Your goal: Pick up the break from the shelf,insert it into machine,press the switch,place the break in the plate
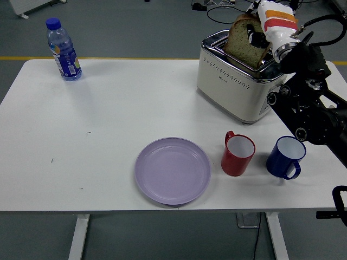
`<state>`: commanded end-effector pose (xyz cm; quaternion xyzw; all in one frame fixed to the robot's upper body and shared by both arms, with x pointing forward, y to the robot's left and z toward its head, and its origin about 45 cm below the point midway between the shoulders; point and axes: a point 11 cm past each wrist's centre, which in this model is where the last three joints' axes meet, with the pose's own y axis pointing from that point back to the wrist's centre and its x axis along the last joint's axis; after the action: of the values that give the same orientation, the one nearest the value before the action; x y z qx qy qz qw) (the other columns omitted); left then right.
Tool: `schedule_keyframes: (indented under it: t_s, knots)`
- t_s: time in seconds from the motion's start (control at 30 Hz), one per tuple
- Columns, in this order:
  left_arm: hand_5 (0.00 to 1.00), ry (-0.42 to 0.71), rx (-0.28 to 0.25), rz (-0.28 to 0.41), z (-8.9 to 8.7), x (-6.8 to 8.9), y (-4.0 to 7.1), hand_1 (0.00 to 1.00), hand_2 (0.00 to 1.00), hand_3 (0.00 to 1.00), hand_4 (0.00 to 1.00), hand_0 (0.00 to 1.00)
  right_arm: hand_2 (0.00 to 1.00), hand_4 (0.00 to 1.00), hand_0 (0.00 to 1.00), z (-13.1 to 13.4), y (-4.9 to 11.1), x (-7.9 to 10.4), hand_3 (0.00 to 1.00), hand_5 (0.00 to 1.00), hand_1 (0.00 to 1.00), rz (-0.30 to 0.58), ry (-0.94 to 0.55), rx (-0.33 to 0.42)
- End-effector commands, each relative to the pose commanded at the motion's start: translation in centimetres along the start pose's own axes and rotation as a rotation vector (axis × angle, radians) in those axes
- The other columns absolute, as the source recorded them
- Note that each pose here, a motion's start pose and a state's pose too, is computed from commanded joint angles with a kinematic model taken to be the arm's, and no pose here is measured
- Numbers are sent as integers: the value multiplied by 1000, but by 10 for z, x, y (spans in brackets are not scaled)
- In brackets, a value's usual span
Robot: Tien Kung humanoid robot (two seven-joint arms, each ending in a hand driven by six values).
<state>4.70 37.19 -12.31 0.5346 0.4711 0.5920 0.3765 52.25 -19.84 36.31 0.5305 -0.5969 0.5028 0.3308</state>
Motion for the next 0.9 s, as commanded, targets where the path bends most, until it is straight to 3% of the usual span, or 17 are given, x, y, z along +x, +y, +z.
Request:
schedule_keyframes:
  t_s: [0.13,0.17,0.33,0.37,0.63,0.9]
  knots:
    - [989,0,0,1,0,0,0,591,643,722,537,630,669,652,658,6,0,-7,714,34,611,-52,25,-26]
    - [989,0,0,1,0,0,0,590,643,721,537,630,890,742,828,7,0,-8,856,67,762,-56,25,-28]
    - [989,-2,3,2,-2,0,0,590,643,721,537,630,890,742,828,10,2,-12,856,67,762,-64,0,-29]
    - [989,-3,3,2,-2,0,0,590,642,721,537,629,943,784,868,10,2,-11,918,75,817,-58,-9,-26]
    - [988,-5,9,2,-5,0,-1,590,642,721,536,629,947,804,880,14,4,-4,920,83,820,-14,-45,-20]
    - [988,-8,16,2,-9,0,-2,589,642,722,536,629,908,787,850,51,23,8,899,96,791,80,-105,-74]
